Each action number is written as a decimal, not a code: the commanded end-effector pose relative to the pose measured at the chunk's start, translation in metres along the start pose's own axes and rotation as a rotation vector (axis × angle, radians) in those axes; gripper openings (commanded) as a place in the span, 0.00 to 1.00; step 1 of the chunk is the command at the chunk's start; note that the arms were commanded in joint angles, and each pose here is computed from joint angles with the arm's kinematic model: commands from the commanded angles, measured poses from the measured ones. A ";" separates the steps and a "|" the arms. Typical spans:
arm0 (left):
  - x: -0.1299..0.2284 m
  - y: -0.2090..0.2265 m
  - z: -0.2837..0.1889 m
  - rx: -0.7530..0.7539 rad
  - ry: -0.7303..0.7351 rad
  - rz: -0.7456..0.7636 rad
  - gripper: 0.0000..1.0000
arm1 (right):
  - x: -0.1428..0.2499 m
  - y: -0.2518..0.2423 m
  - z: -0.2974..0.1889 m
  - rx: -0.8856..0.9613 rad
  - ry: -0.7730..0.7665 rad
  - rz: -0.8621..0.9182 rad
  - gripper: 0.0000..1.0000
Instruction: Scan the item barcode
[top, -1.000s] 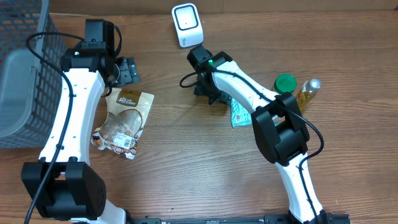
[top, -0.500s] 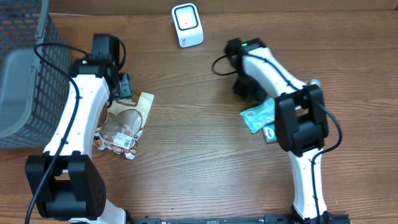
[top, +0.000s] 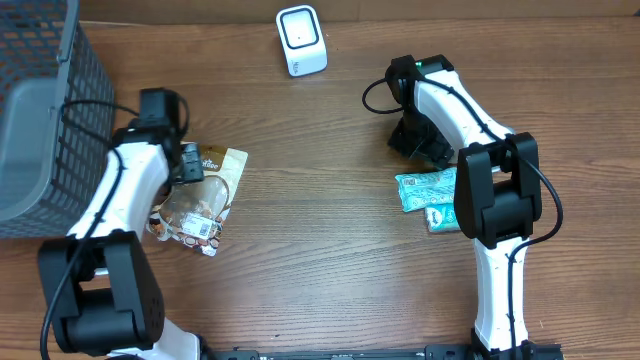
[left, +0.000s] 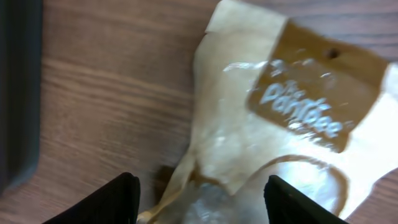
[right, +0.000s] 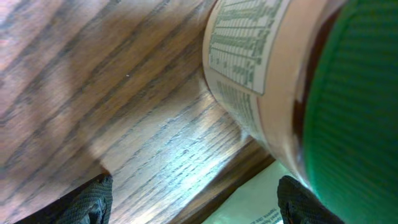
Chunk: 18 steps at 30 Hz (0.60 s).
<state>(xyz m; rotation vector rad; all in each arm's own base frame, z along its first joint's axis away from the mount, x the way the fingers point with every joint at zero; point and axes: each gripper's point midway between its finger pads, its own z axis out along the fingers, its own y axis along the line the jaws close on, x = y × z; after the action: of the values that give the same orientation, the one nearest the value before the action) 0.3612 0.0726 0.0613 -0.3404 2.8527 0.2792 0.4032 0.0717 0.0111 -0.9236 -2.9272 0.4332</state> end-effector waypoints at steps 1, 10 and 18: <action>0.008 0.006 0.004 0.057 0.042 -0.006 0.68 | 0.023 0.020 0.037 0.005 0.070 -0.037 0.85; 0.025 -0.008 0.006 0.193 0.106 -0.037 0.65 | 0.034 0.037 0.034 -0.015 0.042 -0.079 0.88; 0.055 -0.011 0.027 0.192 0.158 -0.052 0.64 | 0.044 0.045 0.031 -0.018 0.032 -0.107 0.89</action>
<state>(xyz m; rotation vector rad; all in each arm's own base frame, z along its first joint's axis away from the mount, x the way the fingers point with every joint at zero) 0.3288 0.0628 0.0318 -0.4219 2.9590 0.0068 0.4157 0.1125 0.0086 -0.8605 -3.0387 0.3452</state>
